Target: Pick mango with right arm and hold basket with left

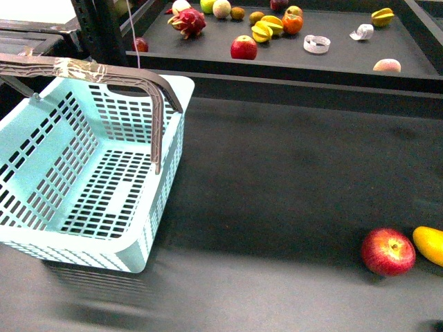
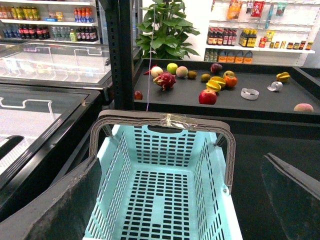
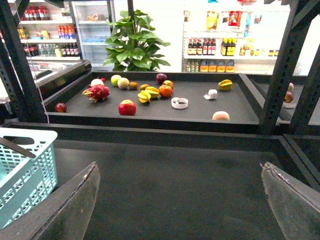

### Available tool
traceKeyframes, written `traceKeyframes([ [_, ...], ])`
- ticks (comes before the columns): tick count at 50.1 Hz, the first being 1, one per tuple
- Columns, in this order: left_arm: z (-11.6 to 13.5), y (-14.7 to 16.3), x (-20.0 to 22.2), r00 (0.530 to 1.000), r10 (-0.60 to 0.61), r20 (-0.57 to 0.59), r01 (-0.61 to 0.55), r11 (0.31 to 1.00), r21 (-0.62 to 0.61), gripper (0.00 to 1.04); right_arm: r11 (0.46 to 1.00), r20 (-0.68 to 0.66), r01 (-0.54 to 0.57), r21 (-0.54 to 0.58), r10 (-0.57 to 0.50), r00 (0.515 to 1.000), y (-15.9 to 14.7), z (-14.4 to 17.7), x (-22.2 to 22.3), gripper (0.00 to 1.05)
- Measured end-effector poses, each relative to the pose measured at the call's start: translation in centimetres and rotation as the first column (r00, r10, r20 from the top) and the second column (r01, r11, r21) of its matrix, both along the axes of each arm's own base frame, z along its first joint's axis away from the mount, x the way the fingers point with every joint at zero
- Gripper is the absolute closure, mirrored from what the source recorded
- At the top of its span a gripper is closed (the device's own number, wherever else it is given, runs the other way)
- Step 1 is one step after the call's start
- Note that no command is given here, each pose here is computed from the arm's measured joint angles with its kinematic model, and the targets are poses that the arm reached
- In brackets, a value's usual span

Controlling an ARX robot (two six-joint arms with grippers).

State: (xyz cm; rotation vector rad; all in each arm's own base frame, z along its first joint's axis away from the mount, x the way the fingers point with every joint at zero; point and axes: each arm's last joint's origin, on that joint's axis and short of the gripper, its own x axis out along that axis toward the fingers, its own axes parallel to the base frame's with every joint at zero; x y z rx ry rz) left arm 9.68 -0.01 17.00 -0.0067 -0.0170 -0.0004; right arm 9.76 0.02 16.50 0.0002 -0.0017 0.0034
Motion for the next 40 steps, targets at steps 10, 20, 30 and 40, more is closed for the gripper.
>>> traceKeyframes([
  [10,0.0,0.0,0.0,1.0,0.0,0.0,0.0,1.0,0.0,0.06,1.0,0.0,0.0,0.0,0.0,1.0,0.0,0.0,0.0,0.08],
  [20,0.0,0.0,0.0,1.0,0.0,0.0,0.0,1.0,0.0,0.06,1.0,0.0,0.0,0.0,0.0,1.0,0.0,0.0,0.0,0.08],
  [30,0.0,0.0,0.0,1.0,0.0,0.0,0.0,1.0,0.0,0.06,1.0,0.0,0.0,0.0,0.0,1.0,0.0,0.0,0.0,0.08],
  [40,0.0,-0.8,2.7,0.994,0.096,-0.046,-0.105,0.95,-0.294,0.06,1.0,0.0,0.0,0.0,0.0,1.0,0.0,0.0,0.0,0.08],
])
